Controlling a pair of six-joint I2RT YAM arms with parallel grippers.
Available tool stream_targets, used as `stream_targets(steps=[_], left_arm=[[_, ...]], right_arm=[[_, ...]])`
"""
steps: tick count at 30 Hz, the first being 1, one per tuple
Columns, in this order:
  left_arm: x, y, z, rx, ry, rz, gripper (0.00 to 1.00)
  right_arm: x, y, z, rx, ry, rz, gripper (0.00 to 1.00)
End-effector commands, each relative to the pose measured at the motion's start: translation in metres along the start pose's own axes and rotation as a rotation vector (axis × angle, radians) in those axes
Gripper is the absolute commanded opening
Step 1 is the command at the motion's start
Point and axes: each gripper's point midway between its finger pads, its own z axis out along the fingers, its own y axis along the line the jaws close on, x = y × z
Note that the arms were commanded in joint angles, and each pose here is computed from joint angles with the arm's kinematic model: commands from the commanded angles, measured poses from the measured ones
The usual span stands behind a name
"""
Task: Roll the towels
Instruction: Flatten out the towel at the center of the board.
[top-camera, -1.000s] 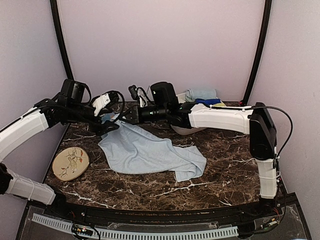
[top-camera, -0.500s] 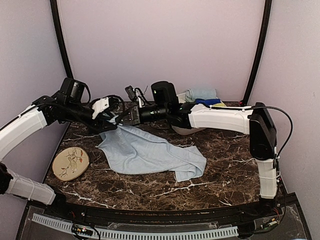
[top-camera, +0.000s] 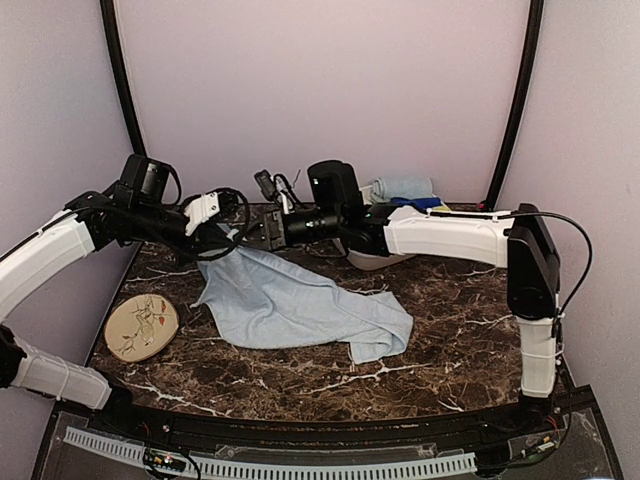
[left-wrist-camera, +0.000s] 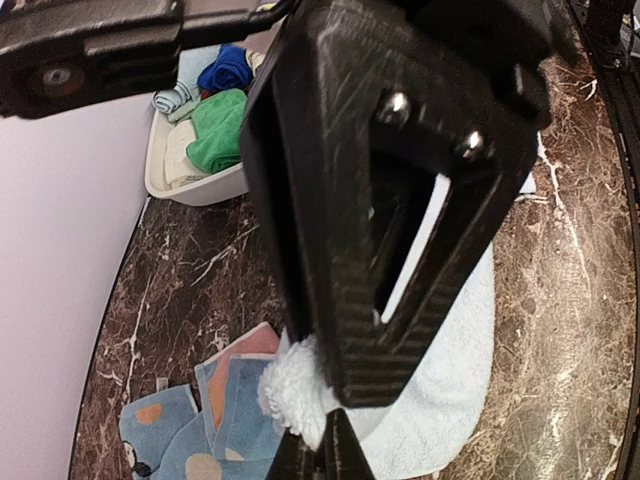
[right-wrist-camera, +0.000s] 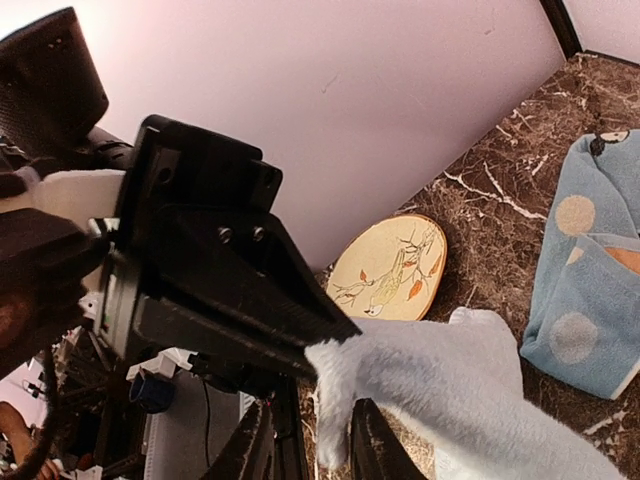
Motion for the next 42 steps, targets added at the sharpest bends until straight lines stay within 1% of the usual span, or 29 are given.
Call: stream_targets(steps=[1,3,4,5,6,8,10,11,13,16,20,23,26,33,37,42], left_arm=[[0.006,0.020,0.001,-0.090,0.040,-0.031,0.00],[0.006,0.032,0.000,-0.146,0.054,-0.055,0.00],[0.007,0.039,-0.001,-0.174,0.063,-0.071,0.00],[0.008,0.046,-0.003,-0.204,0.072,-0.085,0.00],[0.008,0.054,-0.005,-0.237,0.083,-0.101,0.00],[0.009,0.068,-0.010,-0.294,0.098,-0.123,0.00],[0.008,0.079,-0.018,-0.344,0.104,-0.130,0.00],[0.007,0.085,-0.022,-0.371,0.108,-0.130,0.00],[0.007,0.094,-0.029,-0.421,0.116,-0.116,0.00],[0.012,0.110,-0.040,-0.525,0.155,-0.073,0.00],[0.019,0.147,-0.068,-0.721,0.203,-0.003,0.00],[0.032,0.170,-0.087,-0.819,0.257,0.018,0.00],[0.046,0.183,-0.101,-0.878,0.305,0.022,0.00],[0.055,0.169,-0.093,-0.806,0.295,-0.016,0.00],[0.062,0.168,-0.091,-0.803,0.314,-0.015,0.00],[0.062,0.167,-0.092,-0.800,0.311,-0.033,0.00]], right_arm=[[-0.034,0.023,-0.036,-0.005,-0.101,-0.062,0.41],[-0.037,0.009,-0.053,0.076,-0.132,-0.053,0.56],[-0.038,-0.001,-0.066,0.140,-0.150,-0.045,0.61],[-0.033,-0.016,-0.079,0.225,-0.156,-0.032,0.64],[-0.028,-0.033,-0.097,0.334,-0.171,-0.023,0.65],[-0.003,-0.066,-0.133,0.578,-0.161,0.005,0.66],[0.037,-0.090,-0.164,0.763,-0.115,0.046,0.66],[0.051,-0.087,-0.182,0.822,-0.117,0.055,0.66],[0.093,-0.093,-0.212,0.933,-0.088,0.113,0.66],[0.143,-0.091,-0.240,1.009,-0.063,0.205,0.66],[0.185,-0.087,-0.255,1.024,-0.065,0.274,0.66],[0.199,-0.091,-0.255,1.027,-0.060,0.290,0.63],[0.203,-0.098,-0.242,1.021,-0.033,0.285,0.62],[0.195,-0.124,-0.191,1.023,0.060,0.210,0.61],[0.182,-0.137,-0.161,1.008,0.073,0.165,0.59],[0.159,-0.147,-0.124,0.972,0.064,0.124,0.57]])
